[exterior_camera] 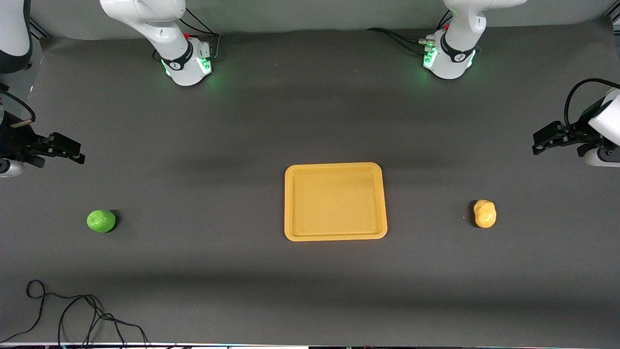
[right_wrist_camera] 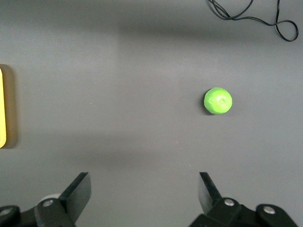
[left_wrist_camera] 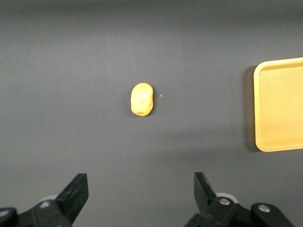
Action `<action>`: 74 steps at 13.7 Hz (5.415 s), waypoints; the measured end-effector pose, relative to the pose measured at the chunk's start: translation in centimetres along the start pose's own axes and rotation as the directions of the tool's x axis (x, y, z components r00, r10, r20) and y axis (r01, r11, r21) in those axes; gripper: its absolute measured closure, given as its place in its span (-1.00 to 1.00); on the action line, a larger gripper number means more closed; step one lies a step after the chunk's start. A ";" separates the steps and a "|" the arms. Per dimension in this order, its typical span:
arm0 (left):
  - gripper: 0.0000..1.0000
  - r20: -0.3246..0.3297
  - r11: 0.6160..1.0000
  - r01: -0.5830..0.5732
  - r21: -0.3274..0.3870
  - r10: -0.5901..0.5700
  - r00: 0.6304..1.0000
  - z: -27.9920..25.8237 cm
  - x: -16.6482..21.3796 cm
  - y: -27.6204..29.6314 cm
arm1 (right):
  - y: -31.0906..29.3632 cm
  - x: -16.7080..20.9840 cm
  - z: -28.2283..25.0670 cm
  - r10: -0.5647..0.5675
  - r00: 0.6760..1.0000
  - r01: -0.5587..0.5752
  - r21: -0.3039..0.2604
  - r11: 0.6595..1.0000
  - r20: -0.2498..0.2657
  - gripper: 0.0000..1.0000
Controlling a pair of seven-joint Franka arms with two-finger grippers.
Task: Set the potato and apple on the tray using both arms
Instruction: 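Reach the left gripper down to the yellow potato and grasp it, then carry the potato with the left gripper over the yellow tray, then lower the potato onto the tray while the right gripper grasps the apple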
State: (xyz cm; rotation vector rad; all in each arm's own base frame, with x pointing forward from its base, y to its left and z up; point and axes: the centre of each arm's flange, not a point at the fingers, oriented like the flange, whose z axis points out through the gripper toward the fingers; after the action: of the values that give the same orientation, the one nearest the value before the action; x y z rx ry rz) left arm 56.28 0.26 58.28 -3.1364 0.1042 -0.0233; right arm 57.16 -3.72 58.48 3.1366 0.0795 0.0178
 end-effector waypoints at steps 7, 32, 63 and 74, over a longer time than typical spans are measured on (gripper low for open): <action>-0.99 -0.014 1.000 0.001 0.001 -0.001 1.000 0.7 0.2 0.0 | -0.1 0.0 0.0 -0.001 1.000 0.001 0.000 1.000 0.000 -1.00; -0.92 -0.035 0.998 -0.064 0.005 0.064 0.997 37.2 3.5 -3.5 | 0.0 -0.2 0.5 0.001 0.999 -0.001 0.004 1.000 0.033 -1.00; -0.22 0.091 0.968 0.250 0.017 -0.251 0.964 35.7 4.0 33.2 | 19.2 -1.2 7.2 -0.055 0.998 0.055 -0.017 0.998 -0.023 -1.00; -0.22 0.092 0.968 0.249 0.031 -0.251 0.964 36.7 3.4 34.2 | 18.0 2.9 26.6 -0.020 0.996 0.016 -0.038 0.999 -0.093 -1.00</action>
State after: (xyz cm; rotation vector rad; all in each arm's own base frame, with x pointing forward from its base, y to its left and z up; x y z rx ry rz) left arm 57.94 -34.02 21.46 -3.1014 -0.2904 0.1240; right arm 61.25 -21.65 32.03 3.0963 0.1062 0.1634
